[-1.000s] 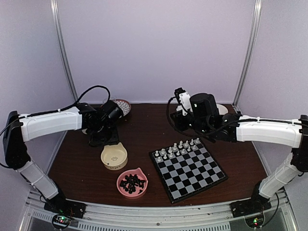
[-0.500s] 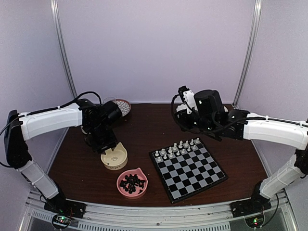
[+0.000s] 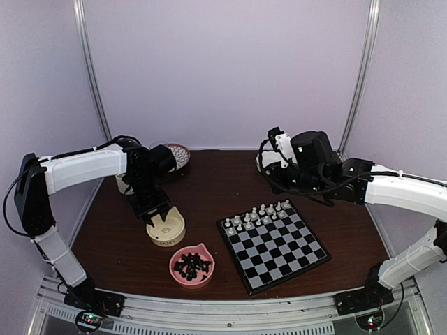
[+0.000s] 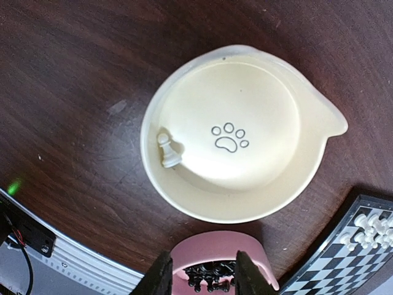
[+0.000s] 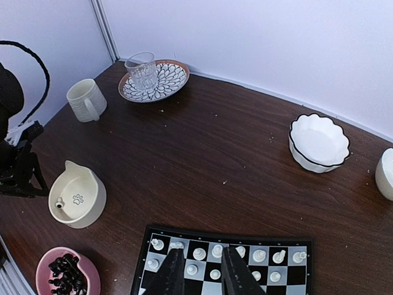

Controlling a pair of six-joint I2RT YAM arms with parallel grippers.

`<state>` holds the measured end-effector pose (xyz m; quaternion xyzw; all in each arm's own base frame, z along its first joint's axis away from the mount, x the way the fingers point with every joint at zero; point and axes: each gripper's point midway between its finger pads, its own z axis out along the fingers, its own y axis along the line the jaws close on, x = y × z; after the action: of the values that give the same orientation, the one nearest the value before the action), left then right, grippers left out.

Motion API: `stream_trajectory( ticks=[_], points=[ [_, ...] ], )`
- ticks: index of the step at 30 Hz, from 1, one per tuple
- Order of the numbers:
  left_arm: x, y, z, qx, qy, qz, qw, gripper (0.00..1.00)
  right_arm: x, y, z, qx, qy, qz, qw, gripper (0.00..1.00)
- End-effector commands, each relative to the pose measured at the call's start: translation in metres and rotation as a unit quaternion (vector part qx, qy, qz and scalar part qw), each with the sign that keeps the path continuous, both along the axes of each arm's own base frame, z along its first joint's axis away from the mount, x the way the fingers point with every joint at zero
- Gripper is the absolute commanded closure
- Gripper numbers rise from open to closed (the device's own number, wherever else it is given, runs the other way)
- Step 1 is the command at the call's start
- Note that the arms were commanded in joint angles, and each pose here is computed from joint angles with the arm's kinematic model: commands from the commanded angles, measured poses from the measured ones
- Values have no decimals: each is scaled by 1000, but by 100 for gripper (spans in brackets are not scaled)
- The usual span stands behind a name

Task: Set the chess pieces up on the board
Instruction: Pick up the pawn from the storage box.

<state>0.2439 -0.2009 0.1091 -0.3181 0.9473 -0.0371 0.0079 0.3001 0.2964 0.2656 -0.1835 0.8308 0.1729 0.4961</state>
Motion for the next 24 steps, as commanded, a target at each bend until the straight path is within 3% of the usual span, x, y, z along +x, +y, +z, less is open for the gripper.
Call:
stream_trajectory(
  ticks=[1, 10, 24],
  points=[
    [-2, 0, -11, -6, 31, 10, 999, 65, -1, -4, -4, -9, 9, -2, 1000, 76],
    [24, 10, -28, -2, 17, 48, 999, 70, -5, -7, -15, -18, 15, 2, 1000, 77],
    [18, 13, -70, -8, 38, 67, 997, 71, -11, -17, -18, -30, 21, 1, 999, 77]
  ],
)
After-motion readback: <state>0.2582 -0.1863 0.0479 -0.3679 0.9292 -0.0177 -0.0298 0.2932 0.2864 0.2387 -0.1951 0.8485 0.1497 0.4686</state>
